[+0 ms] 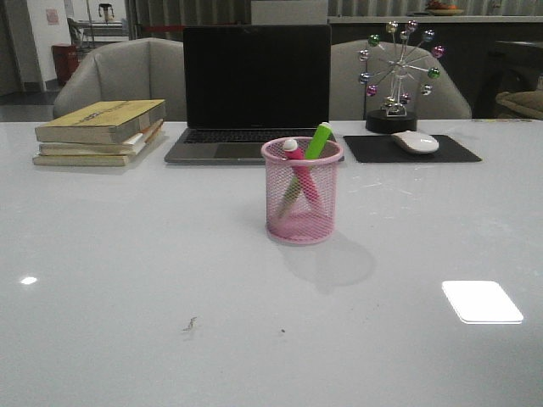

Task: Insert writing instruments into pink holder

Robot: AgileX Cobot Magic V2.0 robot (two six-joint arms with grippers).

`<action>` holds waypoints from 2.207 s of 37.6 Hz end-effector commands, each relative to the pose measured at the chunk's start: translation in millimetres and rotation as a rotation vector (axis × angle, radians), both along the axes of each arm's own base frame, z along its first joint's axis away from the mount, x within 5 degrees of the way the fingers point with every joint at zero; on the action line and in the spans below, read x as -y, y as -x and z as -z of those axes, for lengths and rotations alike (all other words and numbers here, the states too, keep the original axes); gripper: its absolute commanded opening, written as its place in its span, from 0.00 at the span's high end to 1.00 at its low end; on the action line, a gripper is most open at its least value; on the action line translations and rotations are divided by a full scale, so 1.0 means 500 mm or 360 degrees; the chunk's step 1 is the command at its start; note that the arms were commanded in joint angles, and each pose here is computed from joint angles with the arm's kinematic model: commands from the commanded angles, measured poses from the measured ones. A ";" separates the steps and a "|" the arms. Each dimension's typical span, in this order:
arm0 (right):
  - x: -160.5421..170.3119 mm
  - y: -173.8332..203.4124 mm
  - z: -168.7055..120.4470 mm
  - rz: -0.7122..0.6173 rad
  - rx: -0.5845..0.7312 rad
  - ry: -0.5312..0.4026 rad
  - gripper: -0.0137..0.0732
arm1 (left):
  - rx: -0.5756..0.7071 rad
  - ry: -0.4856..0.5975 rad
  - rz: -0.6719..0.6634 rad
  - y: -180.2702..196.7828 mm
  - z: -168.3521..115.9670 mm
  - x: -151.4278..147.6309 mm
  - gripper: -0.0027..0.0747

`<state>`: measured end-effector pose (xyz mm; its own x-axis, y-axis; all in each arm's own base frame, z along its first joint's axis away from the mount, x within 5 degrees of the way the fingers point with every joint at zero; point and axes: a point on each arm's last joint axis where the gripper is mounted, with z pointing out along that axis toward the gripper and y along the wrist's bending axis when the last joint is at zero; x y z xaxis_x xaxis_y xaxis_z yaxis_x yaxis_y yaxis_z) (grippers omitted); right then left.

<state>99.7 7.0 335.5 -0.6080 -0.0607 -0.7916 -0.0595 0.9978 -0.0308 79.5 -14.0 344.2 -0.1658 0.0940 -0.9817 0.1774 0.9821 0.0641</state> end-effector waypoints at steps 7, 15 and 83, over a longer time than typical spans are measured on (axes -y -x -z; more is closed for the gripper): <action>0.000 -0.006 -0.030 -0.0004 0.0171 -0.0009 0.82 | 0.0173 0.0034 -0.0022 0.000 -0.033 -0.002 0.46; 0.002 -0.007 -0.031 0.0000 0.0176 0.0011 0.82 | 0.0173 0.0034 -0.0022 0.000 -0.033 -0.002 0.46; 0.012 0.088 0.274 0.0066 0.1075 -0.0149 0.82 | 0.0166 0.0033 -0.0022 -0.001 -0.032 -0.002 0.46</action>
<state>56.7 1.6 190.9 -0.0729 0.0439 -0.9964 -0.0215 0.9987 0.0456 79.5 -13.9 344.2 -0.1657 0.0946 -0.9816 0.1772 0.9820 0.0647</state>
